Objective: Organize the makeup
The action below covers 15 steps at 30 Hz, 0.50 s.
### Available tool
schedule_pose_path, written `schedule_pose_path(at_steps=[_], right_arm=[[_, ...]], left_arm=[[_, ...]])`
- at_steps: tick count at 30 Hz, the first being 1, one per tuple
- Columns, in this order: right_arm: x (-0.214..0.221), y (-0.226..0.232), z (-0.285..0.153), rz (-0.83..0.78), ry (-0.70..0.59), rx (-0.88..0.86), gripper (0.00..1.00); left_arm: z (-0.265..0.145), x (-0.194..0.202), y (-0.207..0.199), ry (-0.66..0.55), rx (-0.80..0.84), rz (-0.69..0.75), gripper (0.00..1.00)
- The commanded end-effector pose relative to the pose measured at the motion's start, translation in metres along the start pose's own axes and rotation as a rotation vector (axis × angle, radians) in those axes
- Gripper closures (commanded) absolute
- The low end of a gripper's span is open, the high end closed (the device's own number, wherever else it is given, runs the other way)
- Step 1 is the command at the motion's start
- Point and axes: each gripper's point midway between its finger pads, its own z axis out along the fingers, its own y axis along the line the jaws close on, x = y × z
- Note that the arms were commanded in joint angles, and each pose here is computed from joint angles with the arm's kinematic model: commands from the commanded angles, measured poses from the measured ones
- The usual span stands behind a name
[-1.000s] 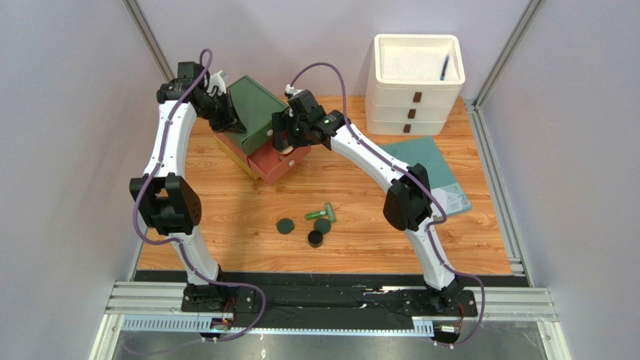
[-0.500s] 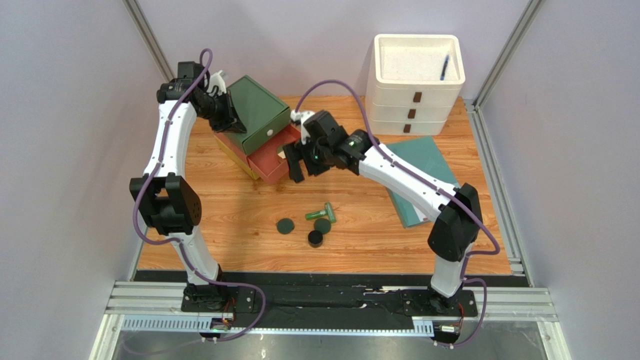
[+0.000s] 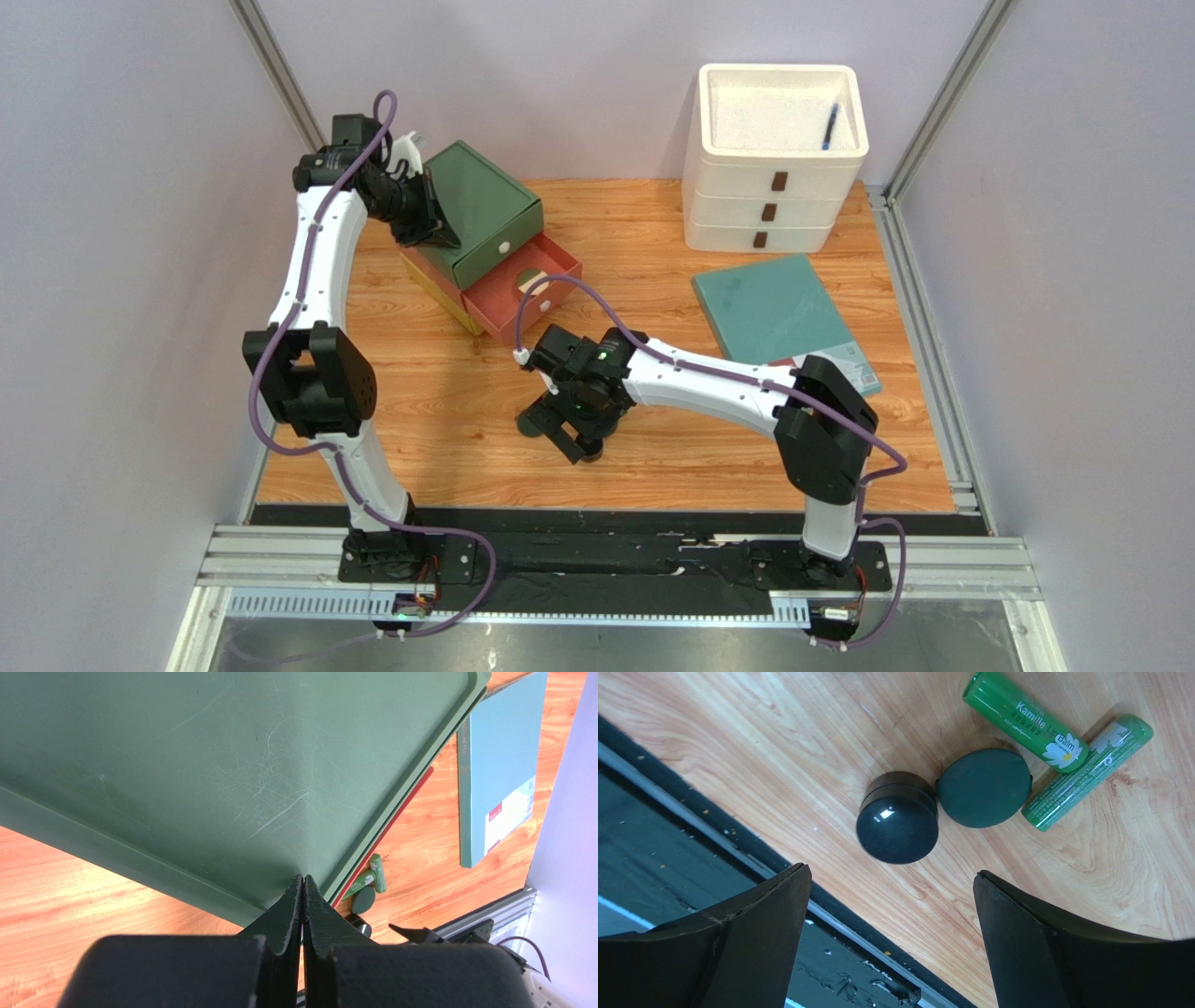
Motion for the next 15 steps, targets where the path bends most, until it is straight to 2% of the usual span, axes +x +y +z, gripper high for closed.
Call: schedule_pose_path(at_steps=[1,6,9,11,12,15], right_arm=[[-0.010,-0.001,0.014,0.011,-0.014,0.024,0.11],[-0.007,-0.005,0.036,0.013,0.015,0.052,0.13],[-0.011,-0.002,0.043,0.011,0.009,0.037,0.18],[-0.013,0.001,0.043,0.008,0.009,0.026,0.32],[-0.014,0.001,0.043,0.011,0.006,0.025,0.49],[-0.015,-0.002,0.040,0.015,-0.004,0.041,0.72]], left_arm=[[0.022,0.042,0.047,0.191,-0.154,-0.036,1.00],[0.022,0.044,0.048,0.197,-0.161,-0.034,1.00],[0.022,0.044,0.048,0.197,-0.165,-0.035,1.00],[0.022,0.044,0.048,0.197,-0.163,-0.037,1.00],[0.022,0.044,0.047,0.196,-0.160,-0.036,1.00],[0.022,0.044,0.049,0.196,-0.166,-0.039,1.00]])
